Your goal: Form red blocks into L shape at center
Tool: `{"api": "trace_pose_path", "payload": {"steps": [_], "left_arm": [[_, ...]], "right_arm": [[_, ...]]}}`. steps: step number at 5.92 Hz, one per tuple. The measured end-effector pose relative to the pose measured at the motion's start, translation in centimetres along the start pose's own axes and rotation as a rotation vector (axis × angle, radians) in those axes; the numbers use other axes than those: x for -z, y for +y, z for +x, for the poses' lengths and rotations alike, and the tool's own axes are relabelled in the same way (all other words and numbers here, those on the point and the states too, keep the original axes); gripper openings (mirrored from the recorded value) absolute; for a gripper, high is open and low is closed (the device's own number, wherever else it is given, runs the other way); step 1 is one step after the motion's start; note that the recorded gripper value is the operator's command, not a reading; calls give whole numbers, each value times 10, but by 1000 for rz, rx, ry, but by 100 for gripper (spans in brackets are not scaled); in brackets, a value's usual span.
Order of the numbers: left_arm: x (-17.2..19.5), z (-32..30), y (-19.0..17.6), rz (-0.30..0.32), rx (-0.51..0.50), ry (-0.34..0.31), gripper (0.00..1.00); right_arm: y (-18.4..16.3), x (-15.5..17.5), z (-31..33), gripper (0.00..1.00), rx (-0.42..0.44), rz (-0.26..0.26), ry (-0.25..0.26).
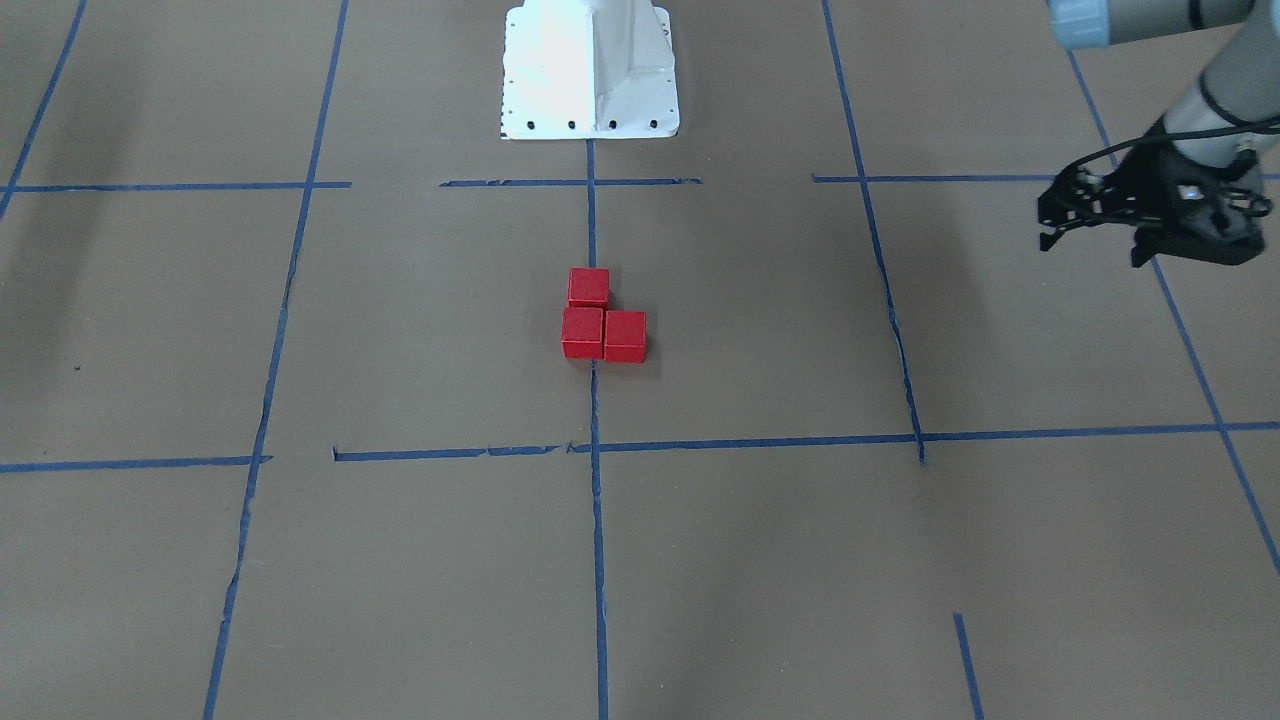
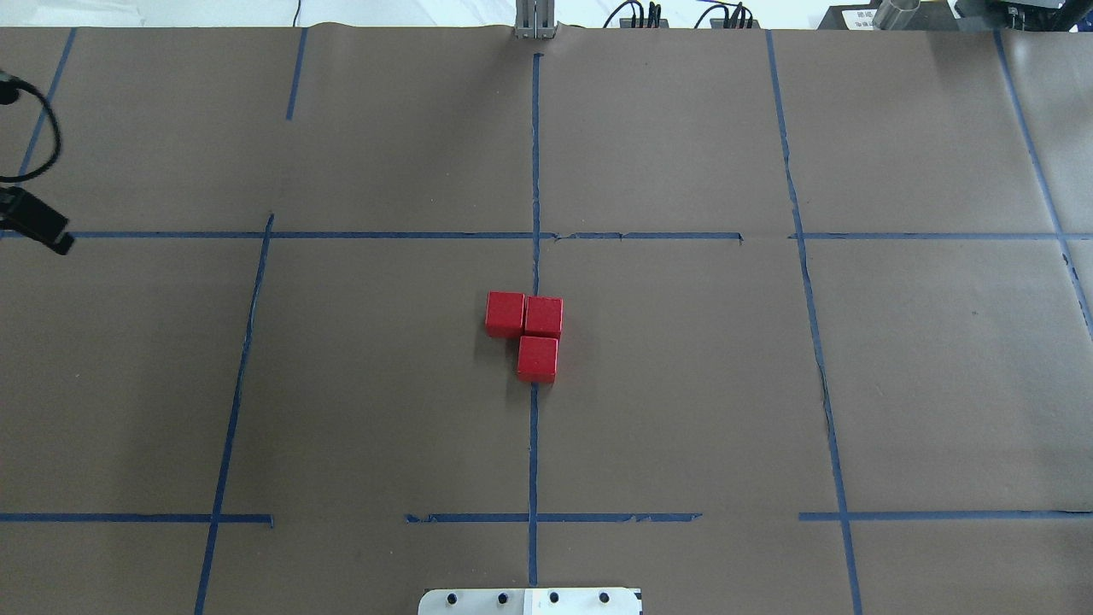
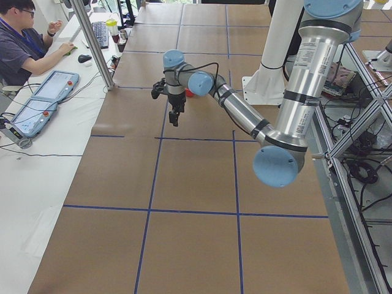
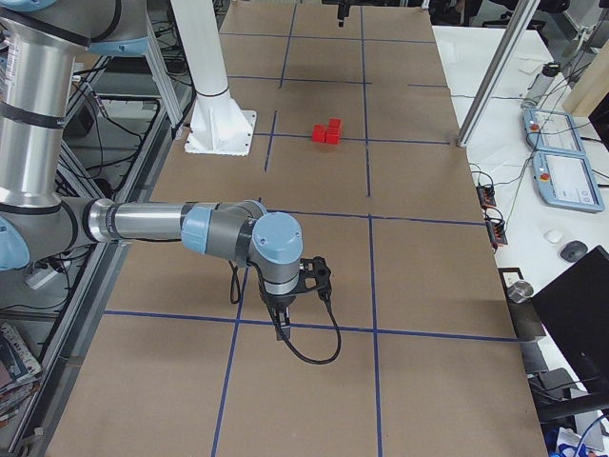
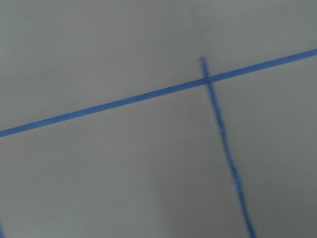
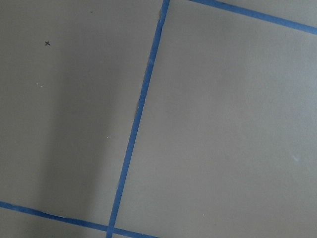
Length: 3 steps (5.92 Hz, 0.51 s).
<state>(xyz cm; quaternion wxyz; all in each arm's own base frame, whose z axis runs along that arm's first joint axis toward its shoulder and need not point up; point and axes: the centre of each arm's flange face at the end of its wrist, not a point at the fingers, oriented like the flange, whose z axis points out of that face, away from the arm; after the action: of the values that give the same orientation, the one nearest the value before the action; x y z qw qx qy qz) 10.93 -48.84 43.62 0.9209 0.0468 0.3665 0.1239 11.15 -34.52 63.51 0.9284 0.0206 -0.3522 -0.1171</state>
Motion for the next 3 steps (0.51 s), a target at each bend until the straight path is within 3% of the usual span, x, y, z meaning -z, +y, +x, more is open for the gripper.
{"api": "trace_pose_path", "payload": {"steps": [2,3], "left_arm": [[-1,-149,67,-4,57,-17,100],[-16,-193,110,2,83,-20,100]], "right_arm": [[-1,1,-3,99,-55,11,-21],[-5,2,-6,99,-76,23,-21]]}}
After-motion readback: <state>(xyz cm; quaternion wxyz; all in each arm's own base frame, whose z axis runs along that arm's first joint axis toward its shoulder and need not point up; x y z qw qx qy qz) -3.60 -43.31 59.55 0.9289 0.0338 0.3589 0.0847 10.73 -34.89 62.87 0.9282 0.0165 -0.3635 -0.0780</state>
